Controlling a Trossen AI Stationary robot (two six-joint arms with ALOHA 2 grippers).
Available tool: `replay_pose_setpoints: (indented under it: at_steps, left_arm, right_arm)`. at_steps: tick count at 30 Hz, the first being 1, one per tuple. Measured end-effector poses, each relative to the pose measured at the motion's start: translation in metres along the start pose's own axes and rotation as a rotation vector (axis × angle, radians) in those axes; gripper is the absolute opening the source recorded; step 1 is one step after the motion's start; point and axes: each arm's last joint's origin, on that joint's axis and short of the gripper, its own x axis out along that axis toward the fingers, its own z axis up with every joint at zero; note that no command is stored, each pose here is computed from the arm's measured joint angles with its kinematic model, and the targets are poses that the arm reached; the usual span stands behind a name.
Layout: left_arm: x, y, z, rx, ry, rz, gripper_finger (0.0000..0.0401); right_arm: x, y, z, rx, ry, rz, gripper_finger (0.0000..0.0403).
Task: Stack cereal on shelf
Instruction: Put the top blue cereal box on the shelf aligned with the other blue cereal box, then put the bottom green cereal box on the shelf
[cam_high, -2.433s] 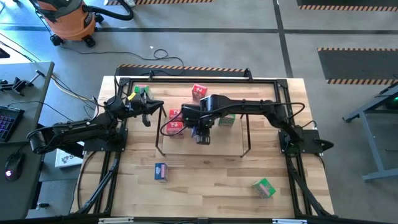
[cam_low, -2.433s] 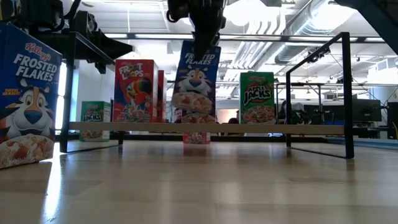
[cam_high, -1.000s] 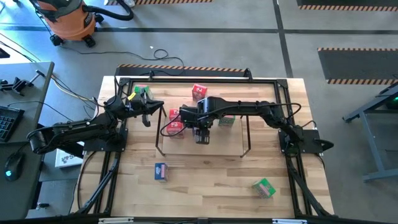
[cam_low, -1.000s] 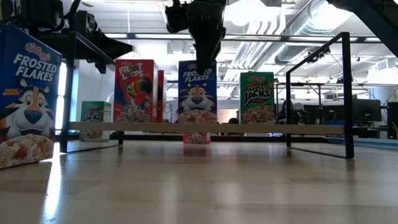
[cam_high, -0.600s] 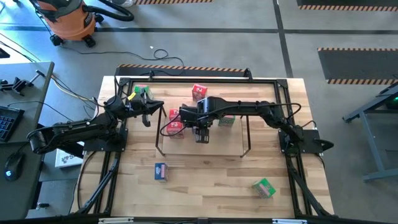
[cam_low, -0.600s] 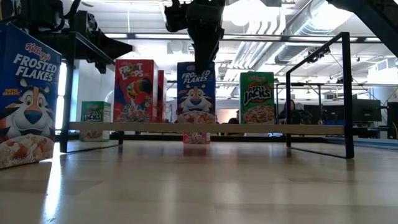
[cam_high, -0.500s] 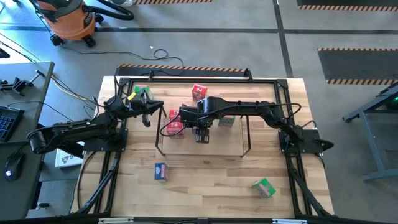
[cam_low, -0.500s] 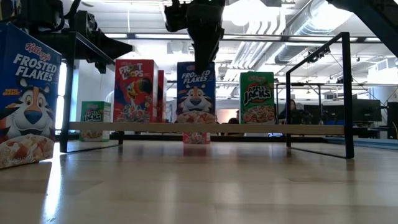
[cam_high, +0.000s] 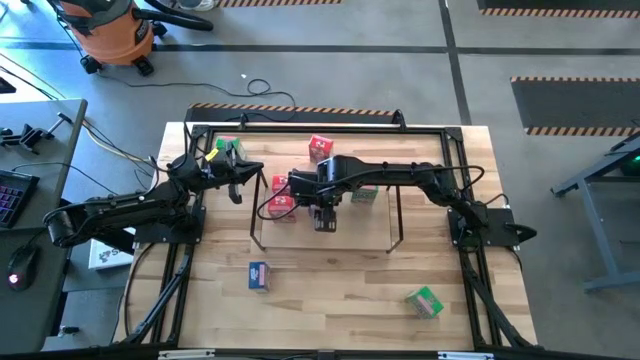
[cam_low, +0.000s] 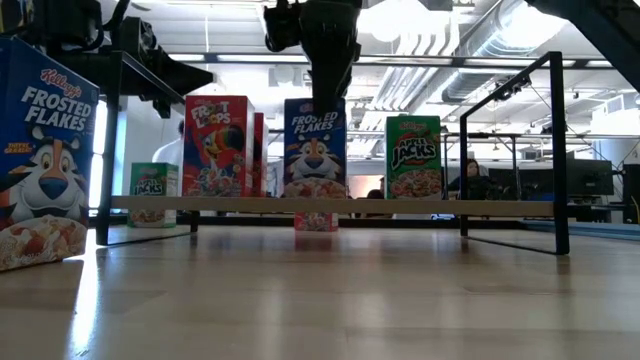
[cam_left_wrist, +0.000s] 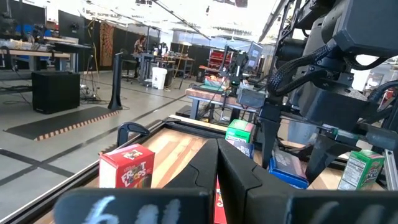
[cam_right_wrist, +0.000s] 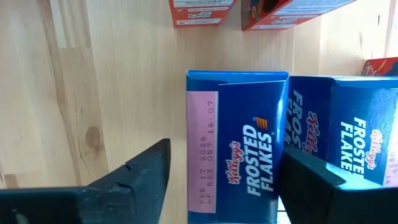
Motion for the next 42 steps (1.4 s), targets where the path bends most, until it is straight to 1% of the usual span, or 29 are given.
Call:
replay_pose_setpoints:
  at_steps: [3, 7, 12, 15, 17, 19, 22, 24, 26, 30, 31, 32, 36, 38, 40, 42]
  left_arm:
    - [0.0, 0.0, 0.0, 0.0, 0.0, 0.0, 0.0]
    - [0.0, 0.0, 0.0, 0.0, 0.0, 0.0, 0.0]
    - [0.0, 0.0, 0.0, 0.001, 0.0, 0.0, 0.0]
    - [0.0, 0.0, 0.0, 0.001, 0.0, 0.0, 0.0]
    - [0.0, 0.0, 0.0, 0.001, 0.0, -0.001, 0.0]
    - [0.0, 0.0, 0.0, 0.001, -0.001, -0.001, 0.0]
    - [0.0, 0.0, 0.001, -0.006, -0.007, -0.001, 0.0]
    - [0.0, 0.0, 0.001, -0.011, -0.011, 0.001, 0.0]
    - [0.0, 0.0, 0.001, -0.011, -0.011, 0.001, 0.0]
    - [0.0, 0.0, 0.001, -0.009, -0.011, 0.0, 0.0]
    - [0.0, 0.0, 0.001, -0.005, -0.011, 0.0, 0.0]
    - [0.0, 0.0, 0.001, -0.004, -0.01, -0.001, 0.0]
    - [0.0, 0.0, 0.001, -0.003, -0.01, -0.005, 0.0]
    - [0.0, 0.0, 0.001, -0.002, -0.011, -0.004, 0.0]
    - [0.0, 0.0, 0.001, 0.006, -0.012, -0.005, 0.0]
    - [0.0, 0.0, 0.001, 0.007, -0.012, -0.005, 0.0]
  right_arm:
    - [0.0, 0.0, 0.0, 0.0, -0.004, -0.003, 0.0257]
    - [-0.006, -0.001, 0.001, -0.02, -0.018, -0.049, 0.0259]
    - [-0.026, -0.001, 0.005, -0.023, -0.106, -0.065, 0.0259]
    - [-0.037, 0.0, 0.004, -0.061, -0.149, -0.074, 0.0259]
    - [-0.042, 0.001, 0.003, -0.062, -0.162, -0.072, 0.0259]
    - [-0.044, 0.004, 0.001, -0.053, -0.16, -0.039, 0.0254]
    - [-0.045, 0.011, -0.005, -0.08, -0.106, 0.005, 0.0226]
    - [-0.045, 0.02, -0.008, -0.117, -0.081, -0.004, 0.0193]
    - [-0.042, 0.028, -0.009, -0.138, -0.07, -0.023, 0.0152]
    - [-0.034, 0.042, -0.008, -0.141, -0.084, -0.048, 0.0047]
    - [-0.032, 0.045, -0.006, -0.141, -0.101, -0.053, 0.0024]
    - [-0.031, 0.049, -0.005, -0.138, -0.119, -0.06, 0.0013]
    - [-0.035, 0.064, -0.004, -0.114, -0.223, -0.097, 0.0019]
    - [-0.039, 0.071, -0.006, -0.107, -0.301, -0.101, 0.001]
    - [-0.035, 0.078, -0.008, -0.091, -0.366, -0.091, 0.0003]
    - [-0.027, 0.083, -0.015, -0.065, -0.416, -0.085, 0.0005]
